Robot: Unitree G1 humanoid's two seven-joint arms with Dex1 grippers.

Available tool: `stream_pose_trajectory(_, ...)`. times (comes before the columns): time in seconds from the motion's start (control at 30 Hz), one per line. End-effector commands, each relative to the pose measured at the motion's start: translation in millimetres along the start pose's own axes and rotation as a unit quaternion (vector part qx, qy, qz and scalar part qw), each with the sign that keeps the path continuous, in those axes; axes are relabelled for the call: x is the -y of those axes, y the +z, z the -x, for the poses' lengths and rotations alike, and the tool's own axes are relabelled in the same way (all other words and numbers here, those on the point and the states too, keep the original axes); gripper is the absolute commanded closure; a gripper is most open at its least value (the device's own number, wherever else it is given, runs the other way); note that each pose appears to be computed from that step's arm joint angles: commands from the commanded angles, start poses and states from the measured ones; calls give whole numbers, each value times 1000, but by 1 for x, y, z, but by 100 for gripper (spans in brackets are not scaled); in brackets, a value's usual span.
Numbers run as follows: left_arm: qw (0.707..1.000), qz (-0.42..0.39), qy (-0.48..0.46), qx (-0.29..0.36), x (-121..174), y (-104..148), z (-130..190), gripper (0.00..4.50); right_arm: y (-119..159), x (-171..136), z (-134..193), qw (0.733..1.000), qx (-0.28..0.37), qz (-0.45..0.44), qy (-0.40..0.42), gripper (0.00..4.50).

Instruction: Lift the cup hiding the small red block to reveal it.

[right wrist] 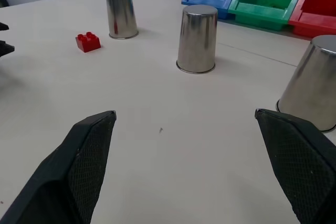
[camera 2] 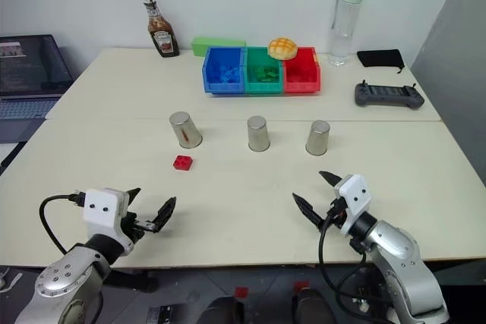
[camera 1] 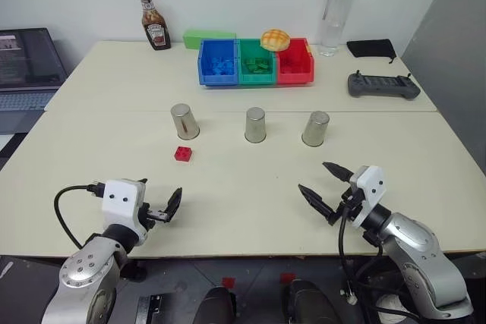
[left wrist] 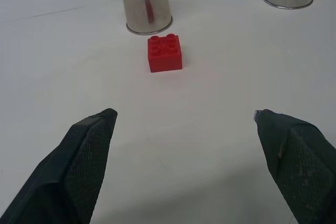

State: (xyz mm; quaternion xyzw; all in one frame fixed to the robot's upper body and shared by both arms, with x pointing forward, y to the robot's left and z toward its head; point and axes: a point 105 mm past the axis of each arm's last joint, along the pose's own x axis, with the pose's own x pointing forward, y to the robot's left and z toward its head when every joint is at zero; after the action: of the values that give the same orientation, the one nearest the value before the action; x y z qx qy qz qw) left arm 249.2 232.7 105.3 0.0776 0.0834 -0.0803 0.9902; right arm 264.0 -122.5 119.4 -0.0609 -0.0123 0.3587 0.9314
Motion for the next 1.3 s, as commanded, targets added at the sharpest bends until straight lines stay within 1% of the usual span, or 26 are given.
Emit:
stream_pose_trajectory(0.03, 999, -8, 21, 33, -8, 14, 2, 3, 4, -4, 2, 1000, 8, 3, 12, 0)
stream_pose_trajectory(0.1, 999, -28, 23, 37, -11, 17, 3, 3, 2, -5, 3, 1000, 7, 3, 14, 0)
stream_pose_trajectory(0.2, 999, -28, 22, 23, -11, 13, 3, 3, 1, -5, 3, 1000, 5, 1, 15, 0)
stream_pose_trajectory(0.37, 999, -28, 8, 18, -5, 12, 4, 3, -2, -7, 3, 1000, 4, -1, 17, 0)
stream_pose_trajectory(0.53, 999, -45, -10, 19, 2, 12, 4, 3, -3, -8, 3, 1000, 3, 1, 23, 0)
stream_pose_trajectory(0.77, 998, -40, 18, 34, -6, 15, 4, 3, -4, -5, 5, 1000, 0, 7, 26, 0)
stream_pose_trajectory(0.9, 998, -39, 22, 34, -5, 13, 4, 3, -5, -7, 4, 1000, 2, 7, 27, 0)
stream_pose_trajectory(1.07, 999, -39, 11, 36, 1, 16, 1, 3, -6, -7, 4, 999, 3, 9, 32, 0)
stream_pose_trajectory(1.3, 997, -51, -22, 54, 12, 28, 2, 3, -8, -2, 10, 1000, 0, -1, 19, 0)
